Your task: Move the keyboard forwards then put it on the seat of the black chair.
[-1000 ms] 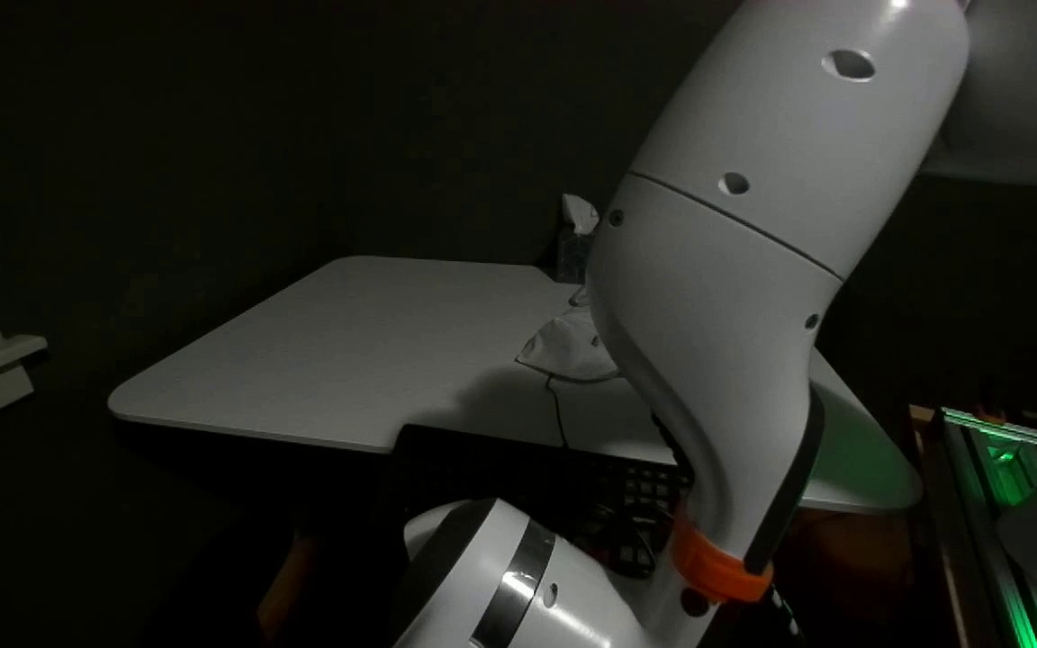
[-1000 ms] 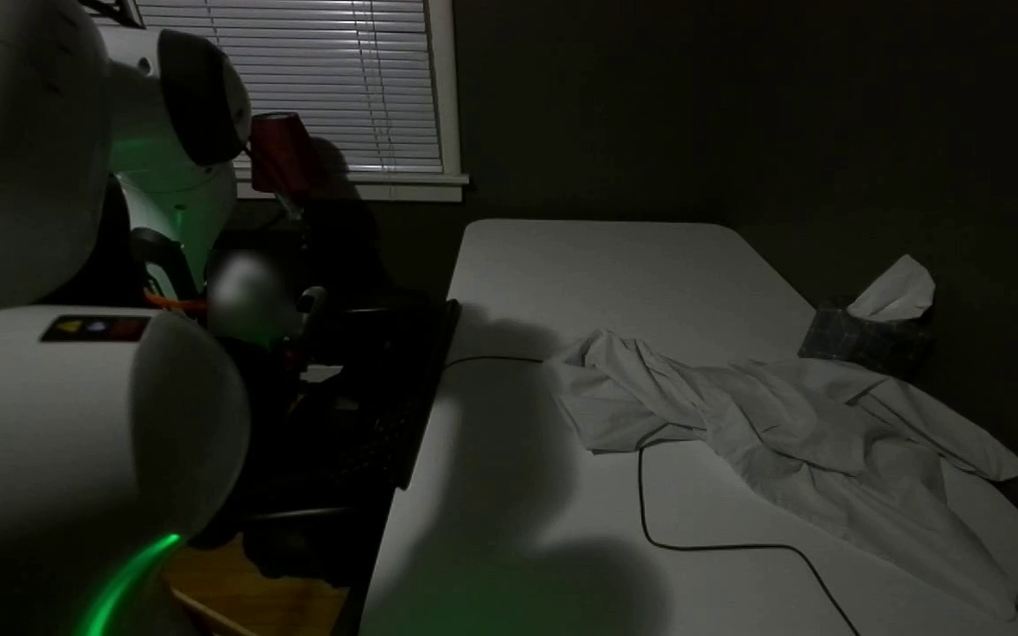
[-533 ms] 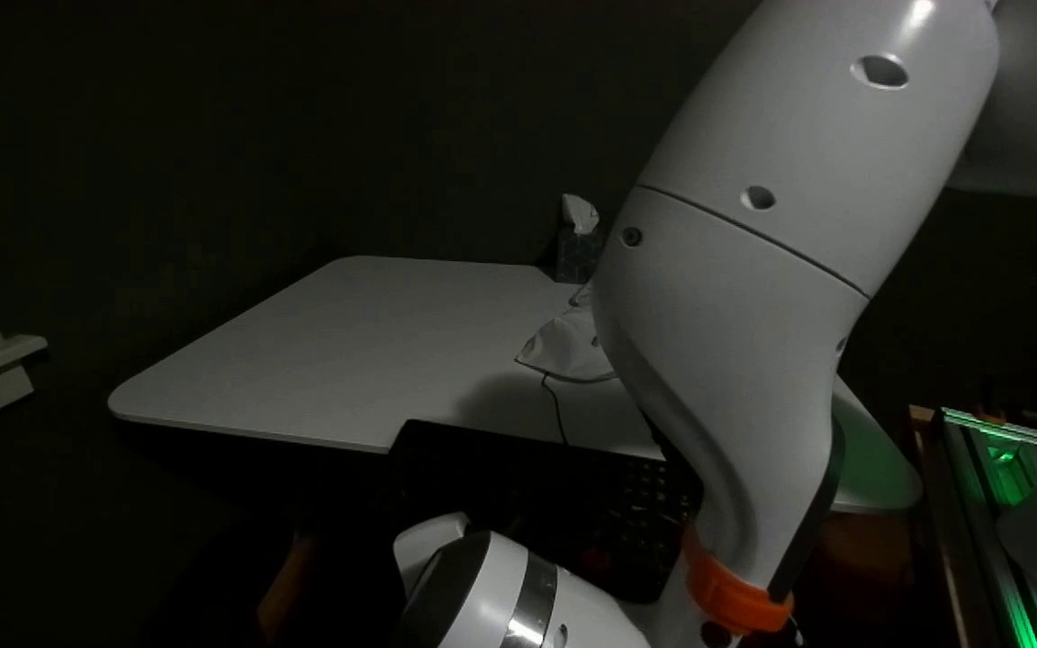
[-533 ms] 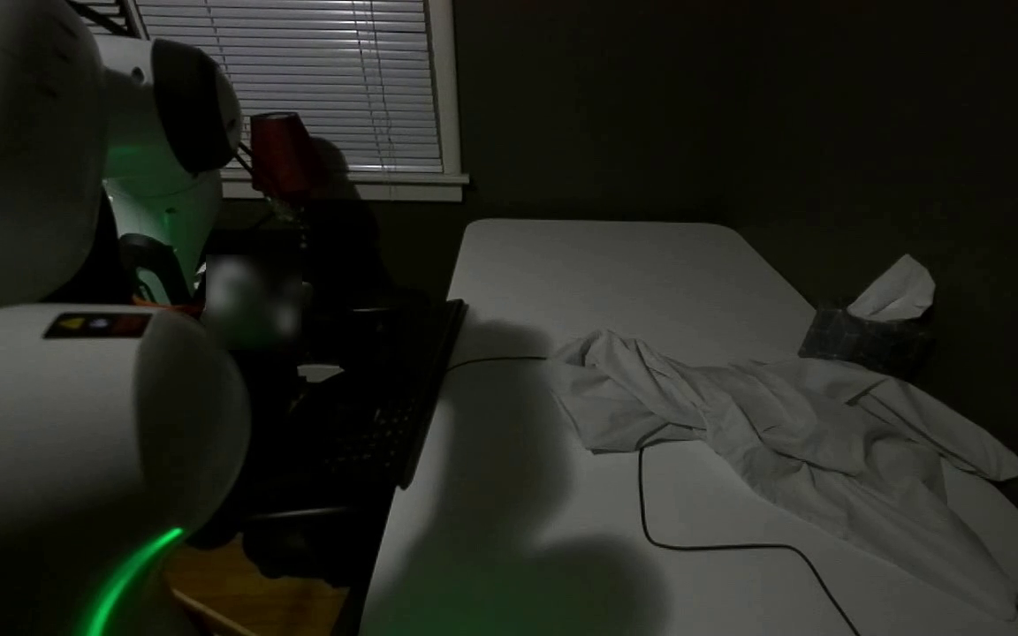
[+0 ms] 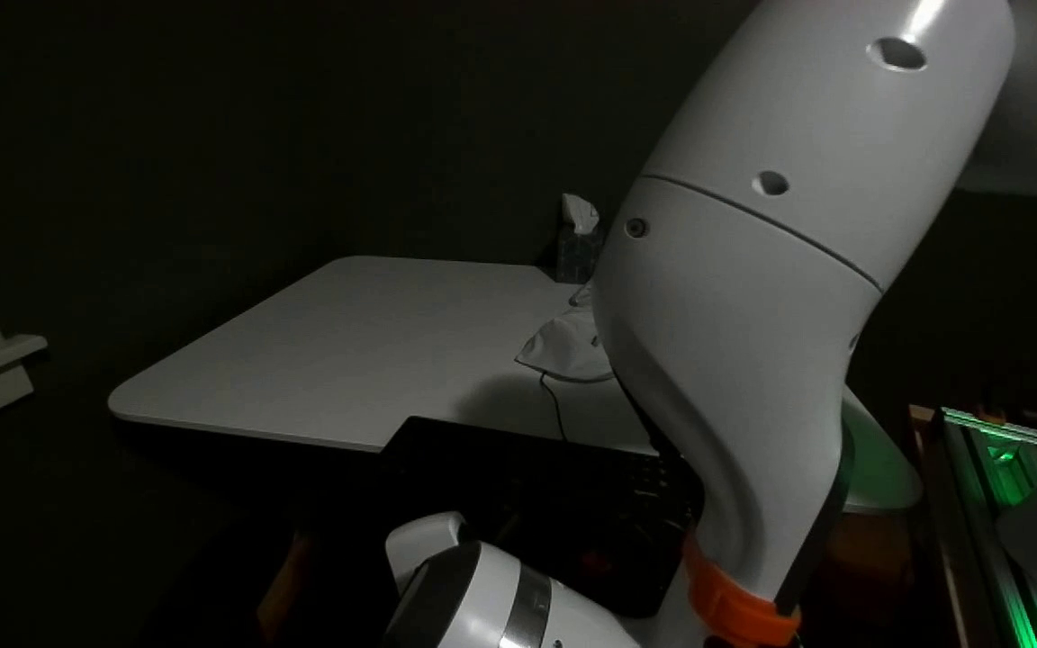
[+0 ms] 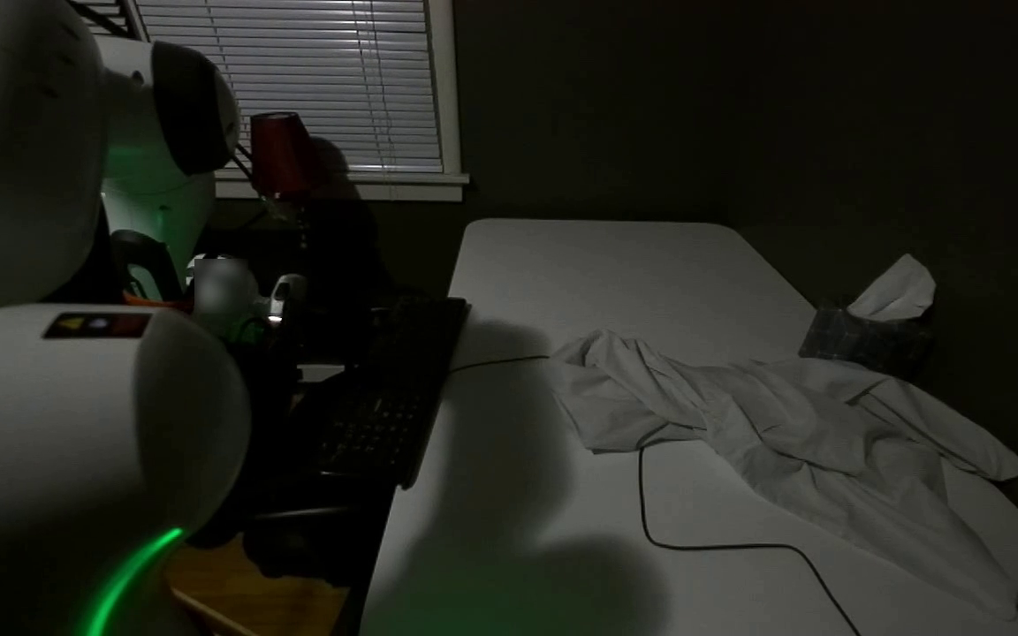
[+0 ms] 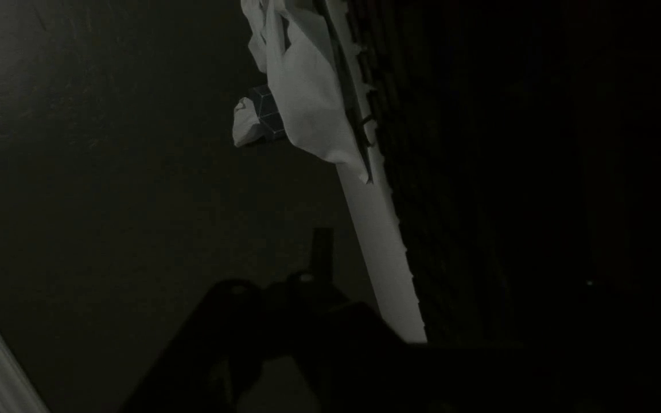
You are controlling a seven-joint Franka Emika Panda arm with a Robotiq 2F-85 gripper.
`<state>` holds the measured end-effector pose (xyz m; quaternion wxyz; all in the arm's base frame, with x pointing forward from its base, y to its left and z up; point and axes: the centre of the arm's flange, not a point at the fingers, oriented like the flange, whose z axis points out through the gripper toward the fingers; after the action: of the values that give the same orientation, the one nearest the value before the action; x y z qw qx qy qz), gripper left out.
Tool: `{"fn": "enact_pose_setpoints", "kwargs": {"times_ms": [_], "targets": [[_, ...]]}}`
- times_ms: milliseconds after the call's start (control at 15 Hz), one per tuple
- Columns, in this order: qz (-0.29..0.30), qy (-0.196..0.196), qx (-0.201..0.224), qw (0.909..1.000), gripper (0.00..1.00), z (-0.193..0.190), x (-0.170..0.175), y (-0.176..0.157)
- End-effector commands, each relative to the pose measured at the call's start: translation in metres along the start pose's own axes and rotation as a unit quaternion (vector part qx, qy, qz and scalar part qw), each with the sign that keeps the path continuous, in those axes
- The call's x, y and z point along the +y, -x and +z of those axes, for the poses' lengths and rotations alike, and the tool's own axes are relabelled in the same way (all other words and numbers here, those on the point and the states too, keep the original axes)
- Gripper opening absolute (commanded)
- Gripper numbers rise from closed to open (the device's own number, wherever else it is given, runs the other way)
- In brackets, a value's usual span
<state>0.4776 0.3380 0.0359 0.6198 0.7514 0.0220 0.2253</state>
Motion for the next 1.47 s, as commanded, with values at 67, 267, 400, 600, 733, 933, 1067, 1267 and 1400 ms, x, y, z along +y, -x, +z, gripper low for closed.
{"fn": "enact_pose_setpoints", "kwargs": {"times_ms": [67,267,400,600,733,933,1067,1267,1400], "targets": [[0.003,0.011,-0.003,0.9999,0.31,0.001,0.000,0.001],[0.003,0.008,-0.005,0.9999,0.14,0.000,0.000,0.001],[0.003,0.008,-0.006,0.9999,0.11,-0.001,0.000,0.001],[0.001,0.011,-0.005,0.9999,0.15,-0.002,0.002,0.000],[-0.001,0.013,0.005,0.9999,0.09,-0.005,0.005,-0.002],[-0.014,-0.002,0.017,0.9998,0.05,-0.024,0.012,-0.003],[-0.018,-0.018,0.024,0.9994,0.05,-0.038,0.018,-0.006],[-0.004,-0.053,0.062,0.9967,0.05,-0.058,0.031,-0.014],[0.002,-0.092,0.071,0.9932,0.05,-0.069,0.035,-0.020]]}}
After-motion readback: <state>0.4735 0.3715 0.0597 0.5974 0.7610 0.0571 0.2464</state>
